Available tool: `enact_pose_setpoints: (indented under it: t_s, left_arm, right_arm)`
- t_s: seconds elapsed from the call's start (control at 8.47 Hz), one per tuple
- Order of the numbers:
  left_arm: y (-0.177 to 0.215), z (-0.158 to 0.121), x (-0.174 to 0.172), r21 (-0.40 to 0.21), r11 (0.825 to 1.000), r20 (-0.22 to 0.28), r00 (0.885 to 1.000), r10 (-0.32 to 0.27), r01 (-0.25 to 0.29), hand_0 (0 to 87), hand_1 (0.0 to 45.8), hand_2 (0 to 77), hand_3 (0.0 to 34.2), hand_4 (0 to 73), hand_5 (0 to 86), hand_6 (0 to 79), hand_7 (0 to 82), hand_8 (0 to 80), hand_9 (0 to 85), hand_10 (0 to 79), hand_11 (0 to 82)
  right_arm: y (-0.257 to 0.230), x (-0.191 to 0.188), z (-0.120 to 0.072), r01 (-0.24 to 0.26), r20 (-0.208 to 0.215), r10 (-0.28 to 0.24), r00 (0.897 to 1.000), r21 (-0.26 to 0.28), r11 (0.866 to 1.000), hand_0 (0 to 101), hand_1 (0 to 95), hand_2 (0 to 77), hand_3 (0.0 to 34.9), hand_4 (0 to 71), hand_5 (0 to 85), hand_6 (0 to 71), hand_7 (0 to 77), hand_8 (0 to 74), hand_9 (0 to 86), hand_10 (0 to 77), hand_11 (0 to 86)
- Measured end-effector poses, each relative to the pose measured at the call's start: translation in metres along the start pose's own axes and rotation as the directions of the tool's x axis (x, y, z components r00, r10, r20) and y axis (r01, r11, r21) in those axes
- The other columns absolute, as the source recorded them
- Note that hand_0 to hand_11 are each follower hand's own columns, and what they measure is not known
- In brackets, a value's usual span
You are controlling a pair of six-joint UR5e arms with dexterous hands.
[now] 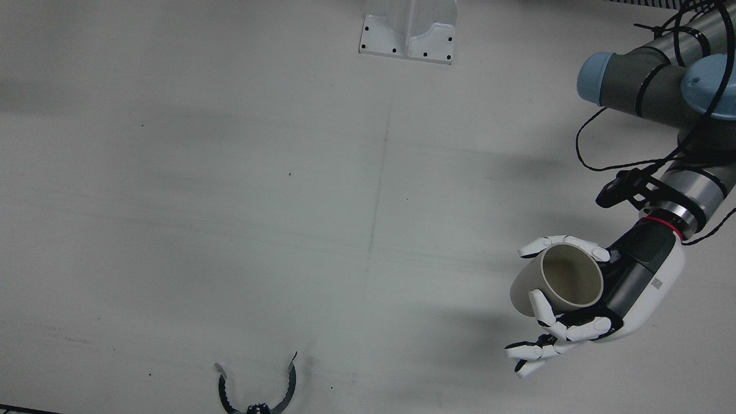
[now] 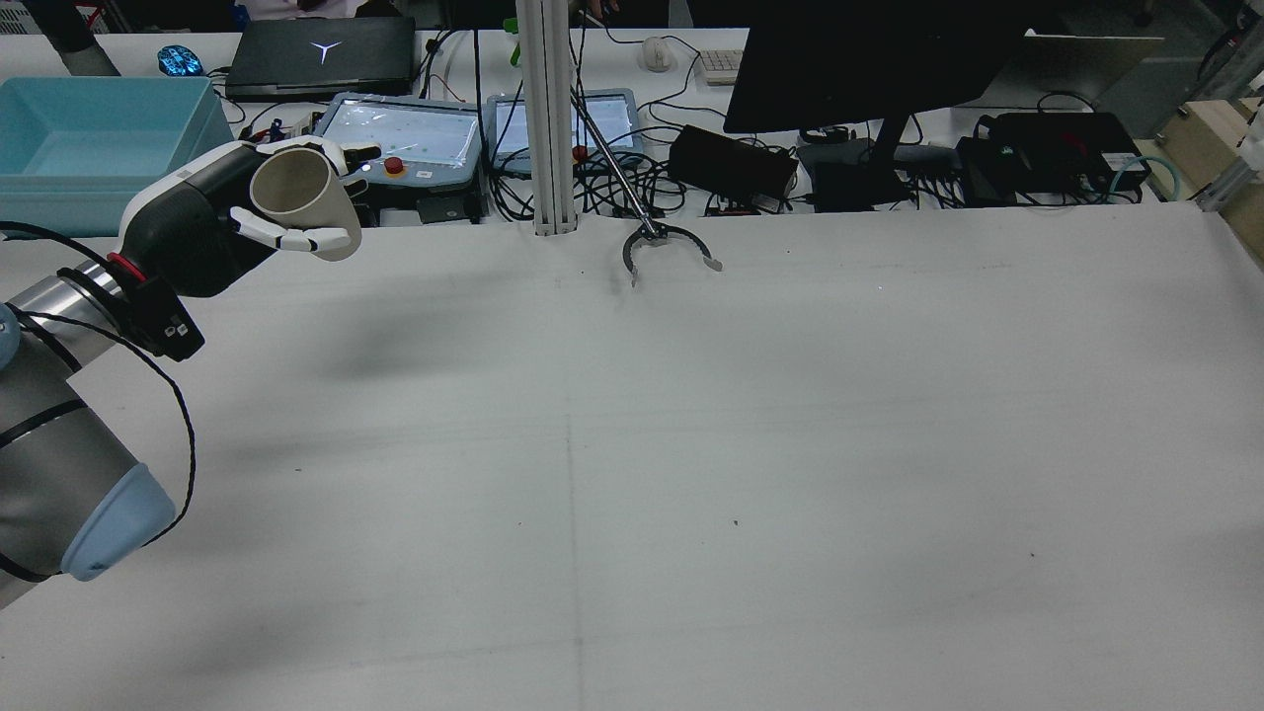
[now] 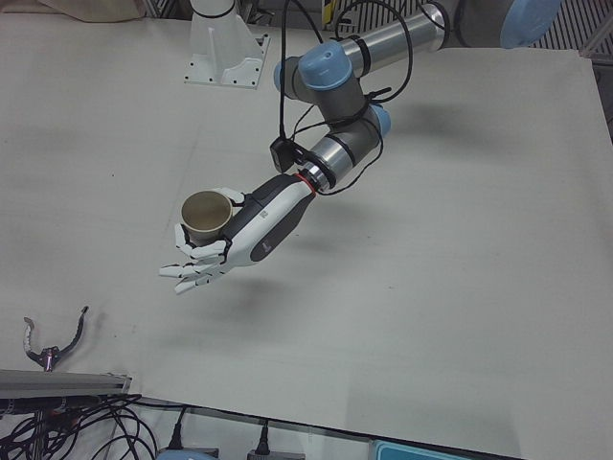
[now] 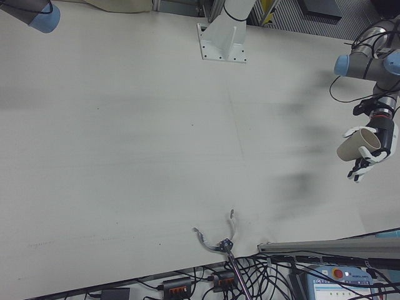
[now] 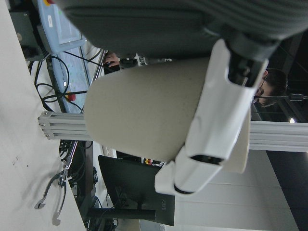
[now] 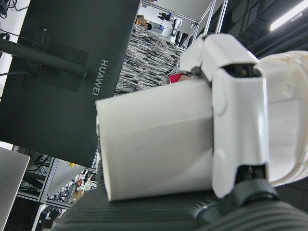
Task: Pour water
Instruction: 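Lower the beige cup onto the table and open the left hand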
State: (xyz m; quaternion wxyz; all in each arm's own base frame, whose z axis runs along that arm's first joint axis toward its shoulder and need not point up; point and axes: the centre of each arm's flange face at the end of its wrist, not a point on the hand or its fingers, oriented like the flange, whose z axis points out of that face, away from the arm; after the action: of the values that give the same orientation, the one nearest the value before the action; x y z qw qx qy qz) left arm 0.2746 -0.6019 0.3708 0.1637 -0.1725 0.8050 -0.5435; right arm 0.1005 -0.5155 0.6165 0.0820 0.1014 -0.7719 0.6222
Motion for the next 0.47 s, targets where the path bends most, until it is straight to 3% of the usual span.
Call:
enact_pose_setpoints:
  t_s: [0.47]
  left_arm:
    - [-0.019, -0.014, 0.035, 0.010, 0.997, 0.085, 0.993, 0.078, -0.079, 80.3, 31.6, 28.9, 0.2, 37.1, 49.6, 22.9, 16.4, 13.1, 7.1, 7.6, 14.2]
  right_arm:
    - [-0.004, 0.003, -0.005, 0.001, -0.005, -0.001, 1.000, 0.001, 1.000, 80, 11.5, 49.6, 15.0, 39.8, 36.0, 68.2, 57.3, 56.7, 67.6, 48.0, 67.1]
